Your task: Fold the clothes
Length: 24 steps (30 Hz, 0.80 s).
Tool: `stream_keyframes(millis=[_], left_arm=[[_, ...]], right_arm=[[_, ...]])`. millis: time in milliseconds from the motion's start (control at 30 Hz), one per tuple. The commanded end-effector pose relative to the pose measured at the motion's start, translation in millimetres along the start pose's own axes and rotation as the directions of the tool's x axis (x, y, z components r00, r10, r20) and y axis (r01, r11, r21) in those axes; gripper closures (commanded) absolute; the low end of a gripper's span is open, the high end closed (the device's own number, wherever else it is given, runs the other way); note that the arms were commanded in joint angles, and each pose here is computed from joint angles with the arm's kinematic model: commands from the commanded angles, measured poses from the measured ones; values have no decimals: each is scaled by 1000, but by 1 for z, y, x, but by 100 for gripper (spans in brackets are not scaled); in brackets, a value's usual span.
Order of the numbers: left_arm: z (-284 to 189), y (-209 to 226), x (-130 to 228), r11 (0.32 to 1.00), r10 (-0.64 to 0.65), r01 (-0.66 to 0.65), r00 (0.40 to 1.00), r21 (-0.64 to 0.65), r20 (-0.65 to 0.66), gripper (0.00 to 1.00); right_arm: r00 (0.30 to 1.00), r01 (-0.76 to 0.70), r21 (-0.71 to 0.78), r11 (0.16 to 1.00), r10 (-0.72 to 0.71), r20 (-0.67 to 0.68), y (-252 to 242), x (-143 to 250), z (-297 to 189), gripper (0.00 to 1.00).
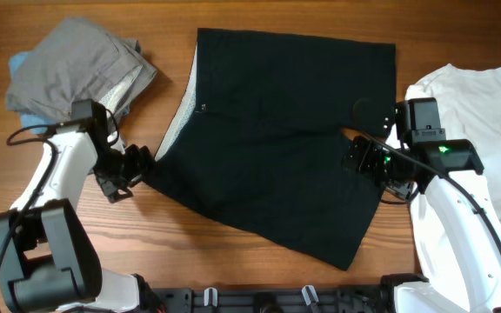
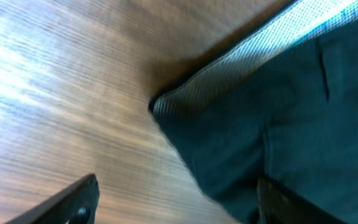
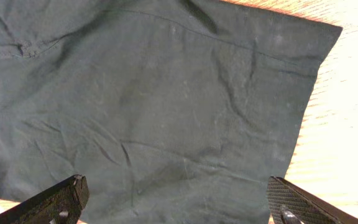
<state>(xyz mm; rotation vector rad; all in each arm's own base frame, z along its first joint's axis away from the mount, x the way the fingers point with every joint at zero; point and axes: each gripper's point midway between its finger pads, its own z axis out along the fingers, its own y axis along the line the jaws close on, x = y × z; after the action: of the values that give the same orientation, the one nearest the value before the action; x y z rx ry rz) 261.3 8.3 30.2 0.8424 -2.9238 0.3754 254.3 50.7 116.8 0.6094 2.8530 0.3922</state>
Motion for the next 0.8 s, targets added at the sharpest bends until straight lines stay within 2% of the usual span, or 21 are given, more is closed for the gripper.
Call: stream_keyframes(millis=[0,33,100,200,233,267,333,367,400,433,467,500,533,600,733,767], left_arm=[[13,-2,0,999,12,-13,1000,29,18,43],[15,0,2,1000,11,-11,1000,27,13,62],[16,0,3,1000,11,-11,1000,26,12,66],[15,-6,-11,998,18,-22,998,52,68,65],[16,-6,-11,998,18,-21,998,51,66,64],[16,-5,-11,999,17,-21,998,50,64,57],[20,-5,-13,998,19,-22,998,51,65,36],[23,-4,-13,998,18,-21,998,51,64,37],[24,-4,-13,999,17,-20,998,50,61,46],[25,-3,-11,999,16,-18,998,48,55,61],[25,-2,-7,999,11,-13,999,46,38,81],[25,0,2,999,-2,2,1000,42,-2,95],[23,2,28,997,-47,53,992,50,-117,96],[16,17,51,992,-119,124,969,10,-215,96],[3,34,43,978,-199,206,964,20,-178,96],[-1,32,36,981,-176,186,974,60,-146,96]], right_arm=[[1000,-3,7,1000,2,28,0,-5,1,3],[999,-2,5,1000,2,32,0,-6,1,3],[999,2,-4,1000,-2,47,2,-10,1,3],[997,16,-19,1000,-14,75,6,-17,0,3],[997,23,-21,1000,-21,80,7,-18,0,3],[996,27,-22,999,-25,82,7,-19,0,3],[996,31,-23,999,-29,85,8,-19,0,3],[996,35,-24,999,-33,89,8,-20,0,3],[995,37,-25,999,-34,89,8,-20,0,3],[995,37,-26,999,-34,92,9,-21,0,3],[995,38,-28,999,-36,96,9,-22,0,4],[994,39,-30,999,-36,100,10,-23,0,4],[994,40,-31,999,-37,102,10,-23,-1,4],[994,42,-33,999,-38,105,11,-24,-1,3],[992,68,-31,997,-64,109,11,-25,-1,4],[992,68,-32,997,-65,111,11,-25,-1,4]])
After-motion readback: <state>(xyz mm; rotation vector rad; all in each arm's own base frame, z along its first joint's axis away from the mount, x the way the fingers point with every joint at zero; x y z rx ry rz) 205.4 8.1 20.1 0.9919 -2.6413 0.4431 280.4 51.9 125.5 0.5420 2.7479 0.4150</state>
